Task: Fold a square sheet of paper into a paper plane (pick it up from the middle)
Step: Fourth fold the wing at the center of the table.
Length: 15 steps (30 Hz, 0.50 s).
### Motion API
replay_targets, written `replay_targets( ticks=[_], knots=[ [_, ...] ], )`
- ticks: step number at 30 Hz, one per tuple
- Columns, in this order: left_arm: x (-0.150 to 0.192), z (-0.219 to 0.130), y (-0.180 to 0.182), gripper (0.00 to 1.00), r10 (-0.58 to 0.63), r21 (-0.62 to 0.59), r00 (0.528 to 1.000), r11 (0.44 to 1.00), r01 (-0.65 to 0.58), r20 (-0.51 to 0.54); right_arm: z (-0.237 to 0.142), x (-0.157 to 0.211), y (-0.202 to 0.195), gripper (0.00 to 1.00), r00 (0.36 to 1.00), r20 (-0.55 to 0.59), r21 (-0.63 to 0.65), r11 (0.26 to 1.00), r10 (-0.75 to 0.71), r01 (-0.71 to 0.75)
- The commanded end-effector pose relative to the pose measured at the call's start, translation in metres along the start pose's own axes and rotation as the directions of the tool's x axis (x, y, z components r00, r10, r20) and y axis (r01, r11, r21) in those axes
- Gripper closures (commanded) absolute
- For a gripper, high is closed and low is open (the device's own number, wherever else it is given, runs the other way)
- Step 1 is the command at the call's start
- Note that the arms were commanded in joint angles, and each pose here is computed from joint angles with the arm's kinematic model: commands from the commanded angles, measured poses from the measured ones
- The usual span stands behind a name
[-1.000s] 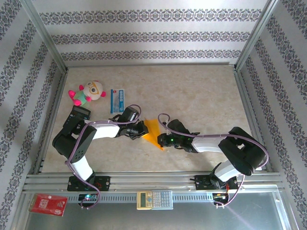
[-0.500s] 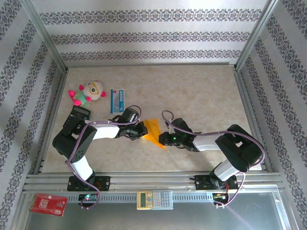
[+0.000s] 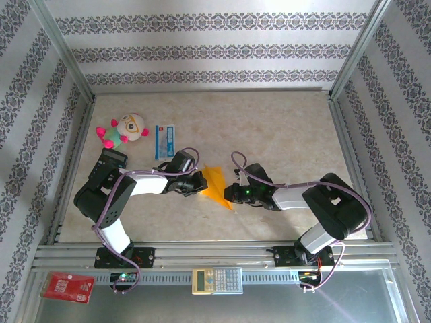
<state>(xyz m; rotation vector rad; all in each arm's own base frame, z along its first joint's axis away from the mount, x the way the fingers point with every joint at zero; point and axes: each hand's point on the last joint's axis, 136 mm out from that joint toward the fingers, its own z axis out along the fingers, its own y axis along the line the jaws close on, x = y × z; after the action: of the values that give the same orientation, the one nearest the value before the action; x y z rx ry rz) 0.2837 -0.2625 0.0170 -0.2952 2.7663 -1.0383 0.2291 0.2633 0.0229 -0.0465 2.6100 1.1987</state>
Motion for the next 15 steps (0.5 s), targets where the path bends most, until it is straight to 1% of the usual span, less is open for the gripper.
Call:
replay_targets(
  ticks=[1, 8, 15],
  knots=[
    [0.0128, 0.0096, 0.0296, 0.91, 0.002, -0.114, 0.999, 0.993, -0.006, -0.035, 0.0017, -0.0006, -0.0012, 1.0, 1.0, -0.014, -0.023, 1.0, 0.019, -0.019],
    [0.0114, 0.0093, 0.028, 0.91, 0.01, -0.118, 0.999, 0.993, -0.014, -0.038, 0.0018, -0.0033, -0.0041, 1.0, 0.999, -0.021, -0.029, 0.999, 0.031, -0.031],
    [0.0106, 0.0094, 0.0276, 0.91, 0.013, -0.122, 0.999, 0.992, -0.018, -0.041, 0.0012, -0.0063, 0.0021, 1.0, 0.999, -0.033, -0.057, 0.998, 0.022, -0.024]
  ],
)
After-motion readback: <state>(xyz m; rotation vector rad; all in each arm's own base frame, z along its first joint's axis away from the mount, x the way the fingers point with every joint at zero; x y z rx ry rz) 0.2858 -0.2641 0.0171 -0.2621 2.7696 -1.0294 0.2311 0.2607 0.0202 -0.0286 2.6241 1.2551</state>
